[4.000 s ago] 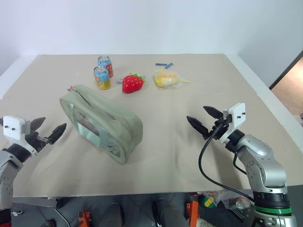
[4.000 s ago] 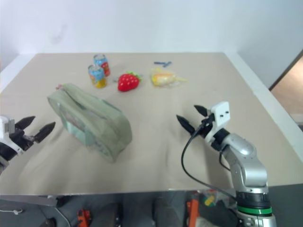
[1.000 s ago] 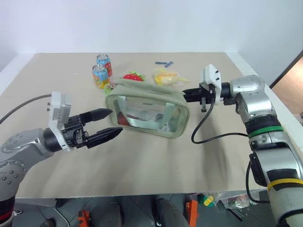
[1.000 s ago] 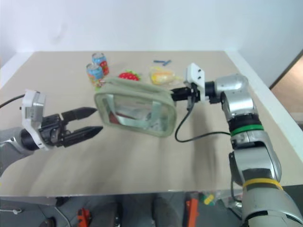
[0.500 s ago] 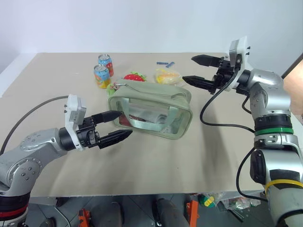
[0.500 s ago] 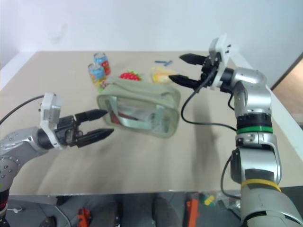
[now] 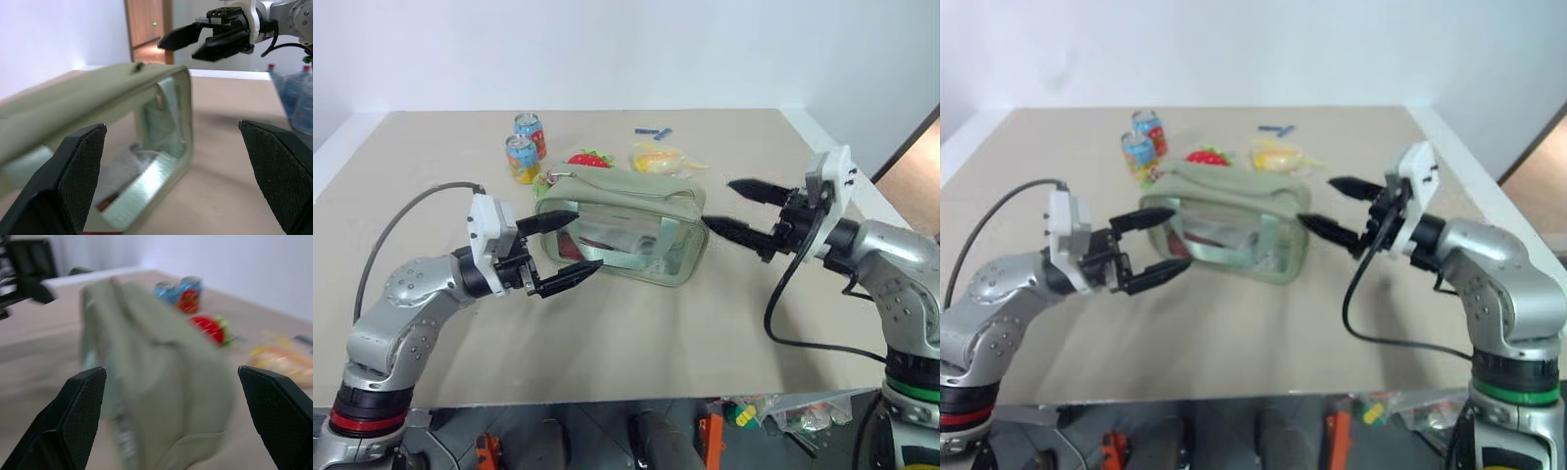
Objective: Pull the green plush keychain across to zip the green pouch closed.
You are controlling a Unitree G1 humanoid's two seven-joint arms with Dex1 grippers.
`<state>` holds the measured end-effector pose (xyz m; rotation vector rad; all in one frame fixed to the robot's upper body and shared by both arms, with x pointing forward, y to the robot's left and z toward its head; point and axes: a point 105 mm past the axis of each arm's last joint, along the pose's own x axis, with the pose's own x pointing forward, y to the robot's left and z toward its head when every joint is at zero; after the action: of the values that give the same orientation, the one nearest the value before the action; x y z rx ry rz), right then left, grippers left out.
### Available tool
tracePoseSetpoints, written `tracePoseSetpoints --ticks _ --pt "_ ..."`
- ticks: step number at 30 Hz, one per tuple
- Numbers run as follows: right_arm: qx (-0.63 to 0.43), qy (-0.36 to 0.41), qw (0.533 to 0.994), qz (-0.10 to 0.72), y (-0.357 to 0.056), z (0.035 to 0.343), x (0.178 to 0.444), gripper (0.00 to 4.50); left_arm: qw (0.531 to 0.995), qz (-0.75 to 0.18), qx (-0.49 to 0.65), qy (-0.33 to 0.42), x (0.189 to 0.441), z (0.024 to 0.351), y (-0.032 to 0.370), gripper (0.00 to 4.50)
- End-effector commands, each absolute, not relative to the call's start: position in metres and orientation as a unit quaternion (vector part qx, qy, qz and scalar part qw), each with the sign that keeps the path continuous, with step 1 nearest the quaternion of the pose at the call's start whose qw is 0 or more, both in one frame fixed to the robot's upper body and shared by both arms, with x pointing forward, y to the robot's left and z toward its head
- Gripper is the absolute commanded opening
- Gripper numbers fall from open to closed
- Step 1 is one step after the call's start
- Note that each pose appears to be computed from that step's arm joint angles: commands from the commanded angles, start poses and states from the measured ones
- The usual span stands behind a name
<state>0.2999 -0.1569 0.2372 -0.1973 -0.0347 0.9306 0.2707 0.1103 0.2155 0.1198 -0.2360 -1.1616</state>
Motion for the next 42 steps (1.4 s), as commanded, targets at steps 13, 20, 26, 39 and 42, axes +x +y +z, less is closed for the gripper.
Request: tracePoseSetpoints --ticks 13,20,26,39,42 --pt "-0.097 -0.028 0.884 0.457 -0.140 0.221 0.312 2.25 0.828 -0.544 0.069 -0.119 0.266 0.220 0.108 4.50" --pt "-0.142 -0.041 0.863 0.483 -0.140 0.219 0.312 0.06 0.831 -0.541 0.064 -0.112 0.265 0.216 0.107 4.50" --pt "-0.175 -0.068 0.831 0.523 -0.150 0.231 0.311 0.06 0.831 -0.542 0.059 -0.109 0.265 0.215 0.106 4.50" --pt "-0.209 -0.065 0.776 0.592 -0.151 0.241 0.317 0.06 0.830 -0.546 0.046 -0.104 0.260 0.213 0.103 4.50" --pt "-0.229 -0.061 0.779 0.581 -0.158 0.235 0.327 0.06 0.830 -0.547 0.040 -0.100 0.257 0.215 0.103 4.50"
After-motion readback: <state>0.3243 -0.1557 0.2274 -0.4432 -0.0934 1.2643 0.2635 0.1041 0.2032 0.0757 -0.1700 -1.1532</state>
